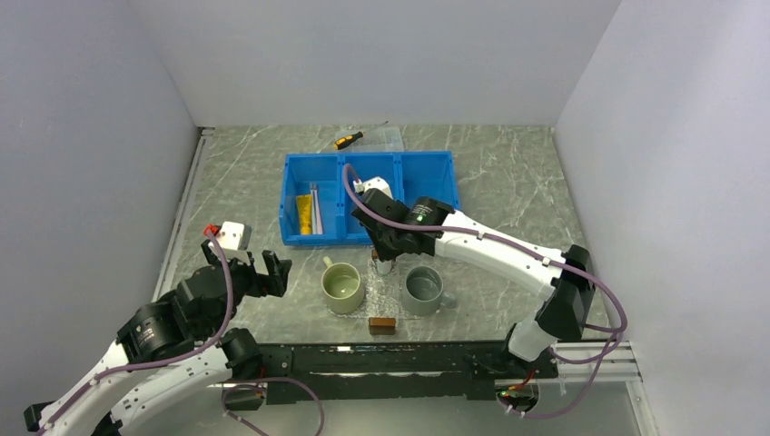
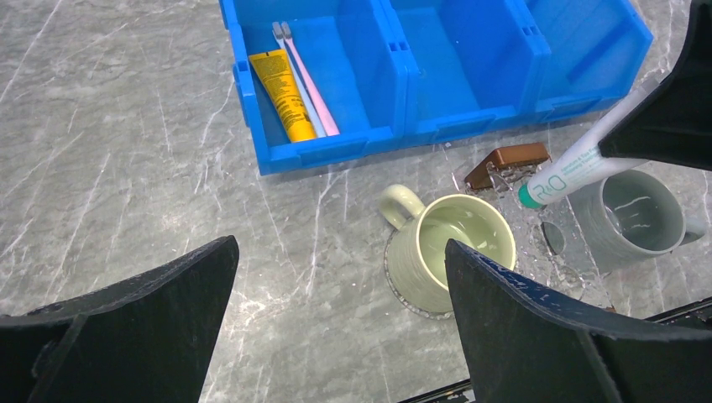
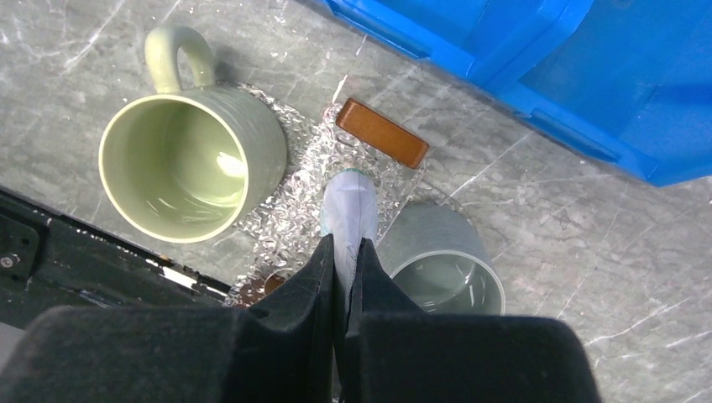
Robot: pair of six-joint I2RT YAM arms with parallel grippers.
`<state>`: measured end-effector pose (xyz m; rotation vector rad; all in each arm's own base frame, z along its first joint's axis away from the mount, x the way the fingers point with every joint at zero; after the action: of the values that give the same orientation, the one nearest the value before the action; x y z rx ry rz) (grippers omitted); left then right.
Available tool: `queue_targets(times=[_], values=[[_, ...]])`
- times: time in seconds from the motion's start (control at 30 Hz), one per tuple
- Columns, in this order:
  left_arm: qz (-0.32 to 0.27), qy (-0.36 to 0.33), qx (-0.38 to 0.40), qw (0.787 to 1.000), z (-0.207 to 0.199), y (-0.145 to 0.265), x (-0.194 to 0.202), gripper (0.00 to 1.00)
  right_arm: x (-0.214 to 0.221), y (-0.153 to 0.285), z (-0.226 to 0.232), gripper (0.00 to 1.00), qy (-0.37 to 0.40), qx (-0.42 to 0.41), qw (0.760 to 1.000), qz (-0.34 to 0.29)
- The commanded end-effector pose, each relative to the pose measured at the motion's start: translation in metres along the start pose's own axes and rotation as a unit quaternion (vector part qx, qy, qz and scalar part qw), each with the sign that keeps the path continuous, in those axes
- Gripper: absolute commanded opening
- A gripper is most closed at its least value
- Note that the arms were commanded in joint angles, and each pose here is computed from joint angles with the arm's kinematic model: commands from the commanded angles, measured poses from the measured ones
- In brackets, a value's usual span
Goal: Prepare toiletry sets of a toothbrush and toothpaste on the tray
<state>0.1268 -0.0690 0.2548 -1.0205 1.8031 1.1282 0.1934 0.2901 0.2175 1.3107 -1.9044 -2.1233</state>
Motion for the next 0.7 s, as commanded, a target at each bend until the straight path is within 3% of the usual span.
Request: queue_targets(times=[0.0,0.67], values=[[-0.004,-0.003,-0.001,1.000,-0.002,-0.002,-0.003,0.99,-0.008,-0.005,0.000,0.00,-0.006,0.008,1.000,-0.027],[0.006,-0.010,-0.006,1.000,-0.003,-0.005,0.000,0.99,0.007,-0.026,0.003,0.00,-0.019,0.007,1.000,-0.021]])
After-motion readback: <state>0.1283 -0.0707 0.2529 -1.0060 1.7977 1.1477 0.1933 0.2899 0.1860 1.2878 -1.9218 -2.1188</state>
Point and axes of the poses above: each gripper's point midway between its finger pads, its own y axis back along the fingers, its own z axis along the line the jaws close on, x = y × z, the point moved 4 cm from there along y, back along the fingers, and after that the axes turned 9 degrees about y, right-handed, at the moved point
